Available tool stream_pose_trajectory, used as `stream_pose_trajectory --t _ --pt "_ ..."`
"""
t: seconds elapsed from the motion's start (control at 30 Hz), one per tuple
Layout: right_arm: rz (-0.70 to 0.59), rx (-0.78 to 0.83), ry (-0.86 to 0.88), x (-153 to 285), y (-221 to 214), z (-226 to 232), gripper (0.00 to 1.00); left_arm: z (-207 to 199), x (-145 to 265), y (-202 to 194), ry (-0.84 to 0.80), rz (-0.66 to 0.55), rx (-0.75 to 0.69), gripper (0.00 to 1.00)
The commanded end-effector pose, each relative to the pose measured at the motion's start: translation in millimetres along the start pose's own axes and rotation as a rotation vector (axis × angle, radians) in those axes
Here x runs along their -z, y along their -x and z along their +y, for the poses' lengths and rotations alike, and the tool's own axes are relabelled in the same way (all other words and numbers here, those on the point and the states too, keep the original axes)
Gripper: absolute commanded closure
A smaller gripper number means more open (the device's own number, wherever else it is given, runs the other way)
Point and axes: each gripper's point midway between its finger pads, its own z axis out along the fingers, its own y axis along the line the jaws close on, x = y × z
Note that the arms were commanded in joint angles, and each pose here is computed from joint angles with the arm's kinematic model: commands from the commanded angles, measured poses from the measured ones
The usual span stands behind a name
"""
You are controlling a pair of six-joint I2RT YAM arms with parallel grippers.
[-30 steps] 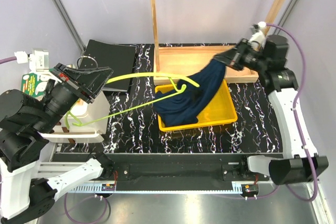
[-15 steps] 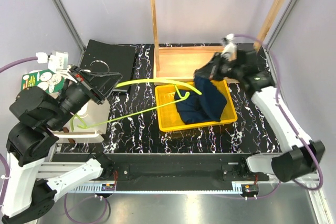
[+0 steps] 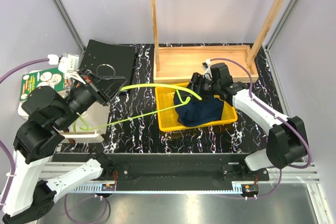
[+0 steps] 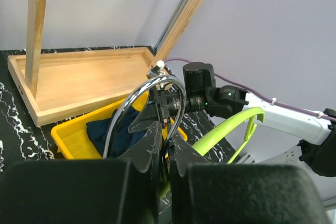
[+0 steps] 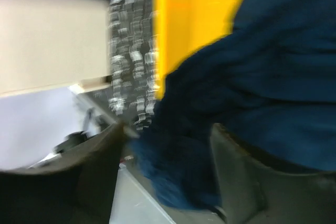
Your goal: Remove the shorts from the hanger
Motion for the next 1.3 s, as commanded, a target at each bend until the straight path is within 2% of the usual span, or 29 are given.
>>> stream_pose_trajectory --t 0.0,0.03,0.07,0.13,0.17,0.2,0.3,0.43,0.53,0.6,0.7,0.77,0.83,1.0,1.17,1.27 --pt "-0.107 -0.014 -0.265 30.7 25.6 -50.1 0.23 -8.6 -19.6 1.7 -0.053 0.0 -0.041 1.0" --pt "-0.142 -0.056 -0.408 49.8 30.0 -83.0 0.22 -8.2 -22.0 2.5 -0.052 0.004 -0.065 1.0" --pt "-0.17 -0.069 -0.478 64.1 32.3 -96.3 0.21 -5.2 -30.0 -4.7 -0.043 0.037 -0.075 1.0" --pt "-0.245 -0.051 -0.64 102.8 34.5 -116.3 0.19 -3.3 -38.1 -10.4 -0.044 0.067 -0.109 1.0" --pt "-0.261 -0.04 -0.66 111.9 33.8 -116.2 0.18 -1.1 -47.7 -14.9 -0.037 0.094 -0.12 1.0" --pt "-0.294 -0.028 -0.634 123.8 33.6 -105.3 0.17 -1.2 -52.7 -18.9 -0.043 0.113 -0.133 1.0" --pt "-0.277 0.019 -0.433 134.0 20.0 -59.2 0.14 5.9 -77.1 -32.4 -0.036 0.176 -0.186 1.0" --pt "-0.232 0.075 -0.036 147.2 -5.1 22.5 0.1 19.6 -102.8 -39.5 0.008 0.216 -0.27 1.0" --pt "-0.242 0.163 0.161 171.5 -18.8 67.1 0.07 30.4 -114.1 -45.6 0.044 0.269 -0.333 1.0" --pt "-0.286 0.23 0.225 189.3 -23.2 85.0 0.04 36.4 -121.9 -55.2 0.057 0.317 -0.353 1.0" --pt "-0.277 0.294 0.331 196.6 -31.8 102.3 0.03 27.7 -122.2 -61.1 0.008 0.351 -0.342 1.0" --pt "-0.173 0.304 0.448 193.8 -50.4 113.3 0.06 18.7 -123.7 -64.2 -0.038 0.364 -0.32 1.0" --pt "-0.117 0.307 0.483 183.1 -64.9 114.7 0.08 8.2 -124.1 -70.1 -0.092 0.389 -0.284 1.0" --pt "-0.097 0.307 0.371 159.7 -75.3 95.3 0.09 -15.9 -120.8 -74.7 -0.206 0.413 -0.221 1.0" --pt "-0.103 0.333 0.381 166.3 -81.6 97.9 0.15 -26.9 -117.3 -72.7 -0.255 0.411 -0.198 1.0" --pt "-0.143 0.363 0.332 175.8 -78.6 95.1 0.15 -30.9 -115.6 -73.1 -0.274 0.417 -0.188 1.0"
